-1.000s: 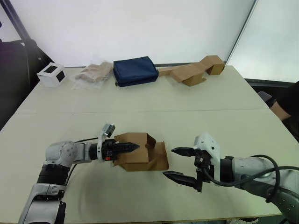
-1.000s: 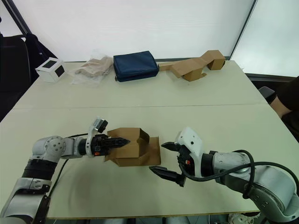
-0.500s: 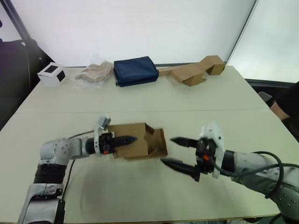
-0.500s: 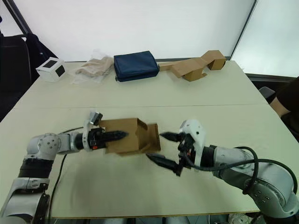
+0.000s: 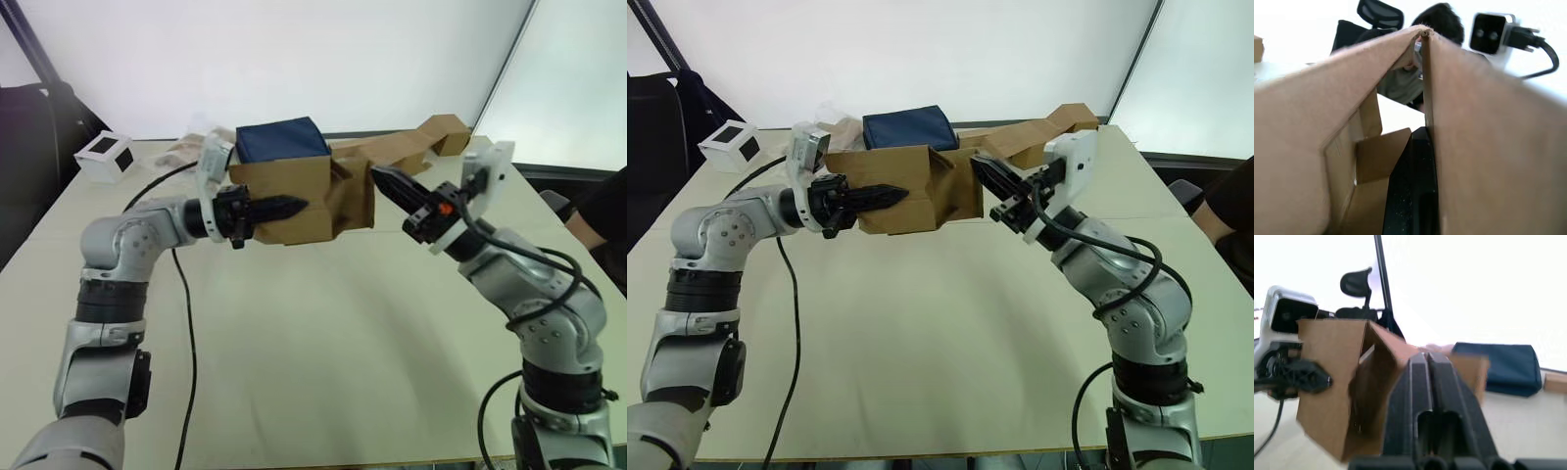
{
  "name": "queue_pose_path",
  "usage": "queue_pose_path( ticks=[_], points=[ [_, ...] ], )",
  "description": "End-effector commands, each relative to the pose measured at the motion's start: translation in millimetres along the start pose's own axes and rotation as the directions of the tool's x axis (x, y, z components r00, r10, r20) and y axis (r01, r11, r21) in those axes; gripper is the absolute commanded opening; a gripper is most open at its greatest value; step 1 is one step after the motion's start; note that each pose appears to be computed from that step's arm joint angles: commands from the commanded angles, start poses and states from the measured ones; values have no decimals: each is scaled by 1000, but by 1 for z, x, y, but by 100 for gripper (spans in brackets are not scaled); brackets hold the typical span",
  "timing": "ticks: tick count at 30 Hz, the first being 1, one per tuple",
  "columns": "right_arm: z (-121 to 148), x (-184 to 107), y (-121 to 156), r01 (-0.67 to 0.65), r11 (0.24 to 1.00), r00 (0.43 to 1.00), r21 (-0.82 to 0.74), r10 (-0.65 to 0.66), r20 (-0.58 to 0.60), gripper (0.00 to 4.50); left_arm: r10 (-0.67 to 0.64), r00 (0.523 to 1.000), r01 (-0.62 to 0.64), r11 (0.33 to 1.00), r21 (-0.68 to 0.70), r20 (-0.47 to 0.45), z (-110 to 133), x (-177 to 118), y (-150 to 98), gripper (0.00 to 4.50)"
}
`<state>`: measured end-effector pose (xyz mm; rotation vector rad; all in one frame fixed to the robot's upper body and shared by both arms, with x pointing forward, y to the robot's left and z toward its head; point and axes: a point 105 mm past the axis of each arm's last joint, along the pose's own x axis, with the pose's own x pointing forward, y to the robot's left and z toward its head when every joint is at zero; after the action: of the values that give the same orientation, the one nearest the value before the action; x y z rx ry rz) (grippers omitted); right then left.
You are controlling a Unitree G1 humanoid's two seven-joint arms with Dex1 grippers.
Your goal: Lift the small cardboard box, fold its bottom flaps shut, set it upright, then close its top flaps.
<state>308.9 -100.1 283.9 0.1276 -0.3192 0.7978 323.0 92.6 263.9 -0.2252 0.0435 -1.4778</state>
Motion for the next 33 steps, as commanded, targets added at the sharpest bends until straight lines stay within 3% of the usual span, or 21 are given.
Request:
queue_pose_path(
  ticks=[1, 13, 19, 33],
  points=[
    [10, 10, 3, -27, 999, 999, -45, 29, 44, 5, -43, 999, 44, 995, 87, -9, 15, 5, -9, 0],
    [-5, 18, 25, -136, 990, 991, -27, 136, 4, 5, -78, 997, 80, 987, 138, -20, 30, 10, -18, 0],
    [0, 23, 34, -165, 986, 985, -6, 165, 49, 5, -162, 982, 169, 983, 67, -96, 16, 8, -31, 0],
    [-1, 3, 42, -235, 971, 972, -53, 233, -42, 5, -92, 994, 97, 991, 97, -63, 24, 1, -20, 0]
  ],
)
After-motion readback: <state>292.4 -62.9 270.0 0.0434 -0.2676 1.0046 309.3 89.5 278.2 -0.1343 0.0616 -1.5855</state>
